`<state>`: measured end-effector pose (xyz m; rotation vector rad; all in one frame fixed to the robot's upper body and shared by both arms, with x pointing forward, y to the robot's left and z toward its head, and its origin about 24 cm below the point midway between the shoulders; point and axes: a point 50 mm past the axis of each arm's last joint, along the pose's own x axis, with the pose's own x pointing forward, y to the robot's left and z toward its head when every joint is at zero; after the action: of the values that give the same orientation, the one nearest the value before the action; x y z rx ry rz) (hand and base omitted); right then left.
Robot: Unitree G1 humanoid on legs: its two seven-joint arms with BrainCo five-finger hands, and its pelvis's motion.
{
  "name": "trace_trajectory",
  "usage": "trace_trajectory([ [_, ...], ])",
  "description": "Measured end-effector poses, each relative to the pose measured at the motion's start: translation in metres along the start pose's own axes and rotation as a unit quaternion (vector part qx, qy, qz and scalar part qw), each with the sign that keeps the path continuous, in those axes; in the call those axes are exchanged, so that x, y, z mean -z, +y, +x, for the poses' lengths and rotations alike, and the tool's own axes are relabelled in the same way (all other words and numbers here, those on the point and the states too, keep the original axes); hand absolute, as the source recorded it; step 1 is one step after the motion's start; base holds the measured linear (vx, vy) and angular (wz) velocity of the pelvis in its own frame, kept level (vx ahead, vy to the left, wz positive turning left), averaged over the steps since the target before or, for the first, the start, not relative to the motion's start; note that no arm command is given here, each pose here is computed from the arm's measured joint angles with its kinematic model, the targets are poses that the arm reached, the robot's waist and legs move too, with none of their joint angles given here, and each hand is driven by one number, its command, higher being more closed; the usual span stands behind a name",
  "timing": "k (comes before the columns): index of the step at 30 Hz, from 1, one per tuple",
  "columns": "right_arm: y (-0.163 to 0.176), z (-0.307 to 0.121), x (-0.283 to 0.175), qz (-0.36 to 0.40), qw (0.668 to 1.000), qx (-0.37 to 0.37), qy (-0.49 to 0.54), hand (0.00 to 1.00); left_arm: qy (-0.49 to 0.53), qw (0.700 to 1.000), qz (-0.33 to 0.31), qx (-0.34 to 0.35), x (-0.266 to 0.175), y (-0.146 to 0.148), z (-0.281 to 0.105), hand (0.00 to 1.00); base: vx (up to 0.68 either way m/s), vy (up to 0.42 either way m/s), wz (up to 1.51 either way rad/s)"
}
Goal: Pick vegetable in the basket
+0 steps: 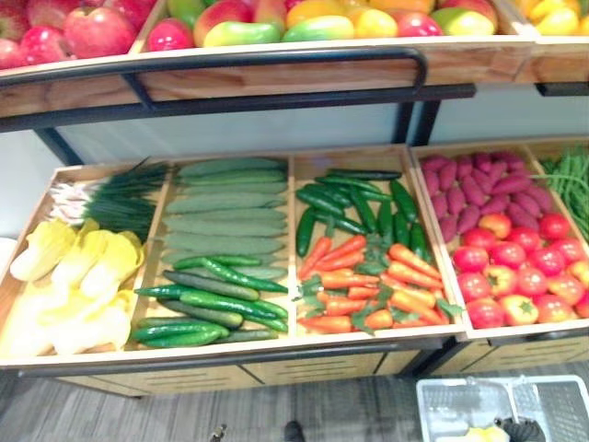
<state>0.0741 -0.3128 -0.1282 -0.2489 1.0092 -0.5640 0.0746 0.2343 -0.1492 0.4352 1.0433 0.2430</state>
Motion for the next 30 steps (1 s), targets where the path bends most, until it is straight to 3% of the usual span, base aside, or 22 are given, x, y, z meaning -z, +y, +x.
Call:
trace_trajectory([
  [7, 0.01, -0.006, 0.013, 0.018, 1.0, 0.007, 0.02, 1.0, -0.16, 0.981, -0.033, -0.104, -0.073, 0.033, -0.005, 0.0, 0.06, 0.002, 0.36],
  [13, 0.016, -0.005, 0.009, 0.023, 1.0, 0.001, 0.011, 1.0, -0.22, 0.957, -0.065, -0.176, -0.088, 0.042, -0.024, 0.0, 0.04, -0.016, 0.15],
  [20, 0.024, -0.002, -0.002, 0.014, 1.0, -0.004, -0.008, 1.0, -0.386, 0.882, -0.104, -0.25, -0.147, 0.071, -0.061, 0.0, -0.02, -0.011, -0.1],
  [24, 0.024, -0.001, -0.006, 0.0, 1.0, -0.007, -0.015, 1.0, -0.444, 0.861, -0.042, -0.244, -0.163, 0.08, -0.071, 0.0, -0.02, -0.017, -0.06],
  [28, 0.016, 0.003, -0.015, -0.011, 1.0, -0.003, -0.028, 1.0, -0.514, 0.823, 0.08, -0.228, -0.188, 0.095, -0.08, 0.0, 0.0, -0.01, -0.17],
  [30, 0.013, 0.003, -0.017, -0.018, 0.999, -0.002, -0.031, 1.0, -0.534, 0.808, 0.111, -0.222, -0.198, 0.099, -0.083, 0.0, 0.01, -0.007, -0.17],
])
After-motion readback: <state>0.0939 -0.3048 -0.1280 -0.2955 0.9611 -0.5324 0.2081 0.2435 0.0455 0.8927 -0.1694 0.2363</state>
